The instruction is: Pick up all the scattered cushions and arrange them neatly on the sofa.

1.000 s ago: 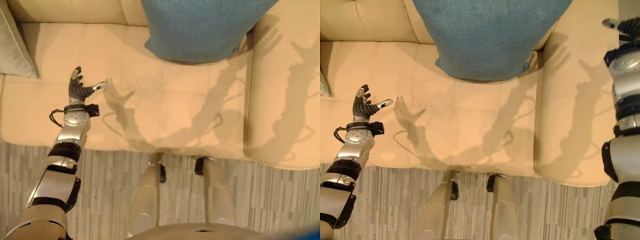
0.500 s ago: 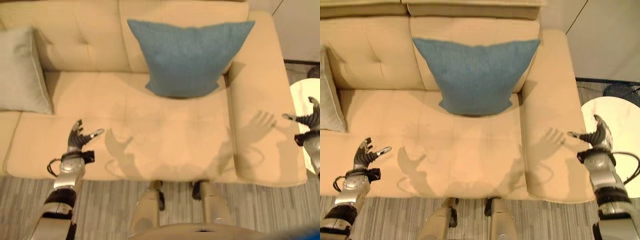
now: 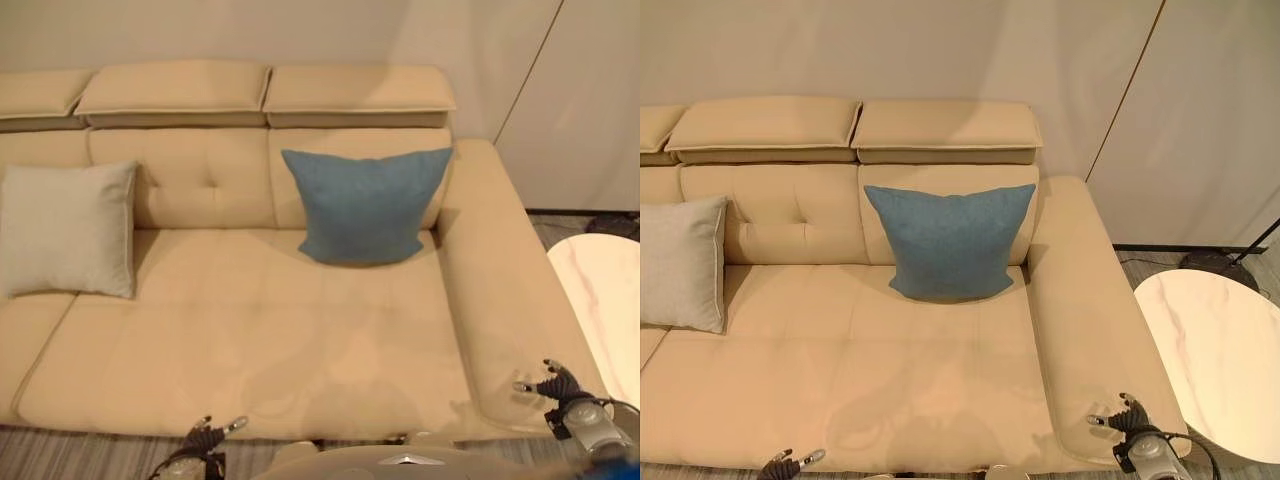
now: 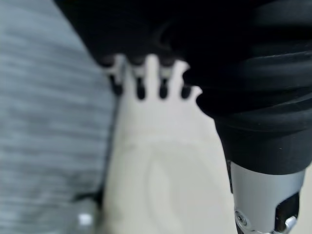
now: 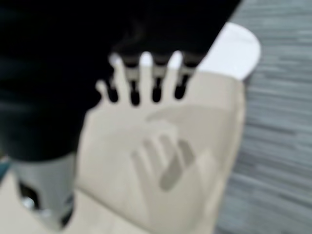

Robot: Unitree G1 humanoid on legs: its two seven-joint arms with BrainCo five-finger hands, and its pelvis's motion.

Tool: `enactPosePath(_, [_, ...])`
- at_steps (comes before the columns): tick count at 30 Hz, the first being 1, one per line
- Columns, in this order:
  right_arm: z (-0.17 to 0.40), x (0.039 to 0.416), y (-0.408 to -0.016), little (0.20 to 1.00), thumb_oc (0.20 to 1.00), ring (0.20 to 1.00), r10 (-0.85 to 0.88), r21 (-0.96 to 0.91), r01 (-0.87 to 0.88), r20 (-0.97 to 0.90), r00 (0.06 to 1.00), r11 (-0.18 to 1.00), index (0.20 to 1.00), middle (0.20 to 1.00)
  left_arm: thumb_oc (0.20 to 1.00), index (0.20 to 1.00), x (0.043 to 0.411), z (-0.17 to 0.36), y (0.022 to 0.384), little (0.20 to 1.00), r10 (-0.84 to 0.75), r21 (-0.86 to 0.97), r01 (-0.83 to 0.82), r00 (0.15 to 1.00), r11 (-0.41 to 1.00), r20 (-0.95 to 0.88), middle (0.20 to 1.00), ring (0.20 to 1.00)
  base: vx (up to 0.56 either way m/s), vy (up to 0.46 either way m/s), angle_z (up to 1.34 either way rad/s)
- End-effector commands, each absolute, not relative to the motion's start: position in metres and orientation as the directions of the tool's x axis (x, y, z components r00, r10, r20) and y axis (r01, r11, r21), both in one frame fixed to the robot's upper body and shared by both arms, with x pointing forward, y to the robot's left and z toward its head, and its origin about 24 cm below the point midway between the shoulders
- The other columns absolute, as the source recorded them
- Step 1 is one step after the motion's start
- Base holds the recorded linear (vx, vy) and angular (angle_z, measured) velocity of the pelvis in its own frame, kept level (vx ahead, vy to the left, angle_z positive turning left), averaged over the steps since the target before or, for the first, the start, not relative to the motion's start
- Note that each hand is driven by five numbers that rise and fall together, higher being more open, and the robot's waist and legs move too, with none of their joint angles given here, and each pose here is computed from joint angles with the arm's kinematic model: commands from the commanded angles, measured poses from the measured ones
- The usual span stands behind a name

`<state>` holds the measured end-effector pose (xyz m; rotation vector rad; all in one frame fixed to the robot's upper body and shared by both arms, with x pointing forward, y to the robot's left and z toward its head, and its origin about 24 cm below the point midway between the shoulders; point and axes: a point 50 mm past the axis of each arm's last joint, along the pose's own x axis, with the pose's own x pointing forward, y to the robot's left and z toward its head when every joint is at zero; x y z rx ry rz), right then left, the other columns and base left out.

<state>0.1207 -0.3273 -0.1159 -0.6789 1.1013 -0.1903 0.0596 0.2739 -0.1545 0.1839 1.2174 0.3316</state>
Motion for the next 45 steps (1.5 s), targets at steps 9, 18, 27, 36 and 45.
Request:
enactPosePath(9, [-0.135,0.104,-0.305,1.0,1.0,1.0,-0.432,-0.522,-0.189,-0.823,0.37,0.832,1.0,1.0,1.0,1.0,0.09,-0.148,0.278,1.0,0.337,0.373,0.027,0.372,0.927,-0.865,1.0,1.0,-0.21,-0.093,0.24])
enactPosePath(18, [-0.14,0.096,-0.3,1.0,1.0,1.0,-0.428,-0.507,-0.207,-0.841,0.331,0.837,1.0,1.0,1.0,1.0,0.097,-0.155,0.252,1.0,0.262,0.317,0.08,0.392,0.945,-0.882,1.0,1.0,-0.18,0.151,0.15])
enactPosePath(27, [-0.145,0.102,-0.285,1.0,1.0,1.0,-0.395,-0.48,-0.26,-0.862,0.318,0.838,1.0,1.0,1.0,1.0,0.108,-0.151,0.257,1.0,0.277,0.355,0.125,0.41,0.926,-0.869,1.0,1.0,-0.27,0.177,-0.21])
enactPosePath(36, [-0.146,0.097,-0.285,1.0,1.0,1.0,-0.401,-0.474,-0.219,-0.864,0.306,0.853,1.0,1.0,1.0,1.0,0.094,-0.15,0.273,1.0,0.329,0.383,0.091,0.357,0.919,-0.875,1.0,1.0,-0.16,0.005,-0.22])
enactPosePath(45, [-0.148,0.095,-0.281,1.0,1.0,1.0,-0.4,-0.475,-0.224,-0.863,0.308,0.851,1.0,1.0,1.0,1.0,0.114,-0.146,0.267,1.0,0.33,0.415,0.131,0.417,0.9,-0.847,1.0,1.0,-0.13,-0.15,-0.06])
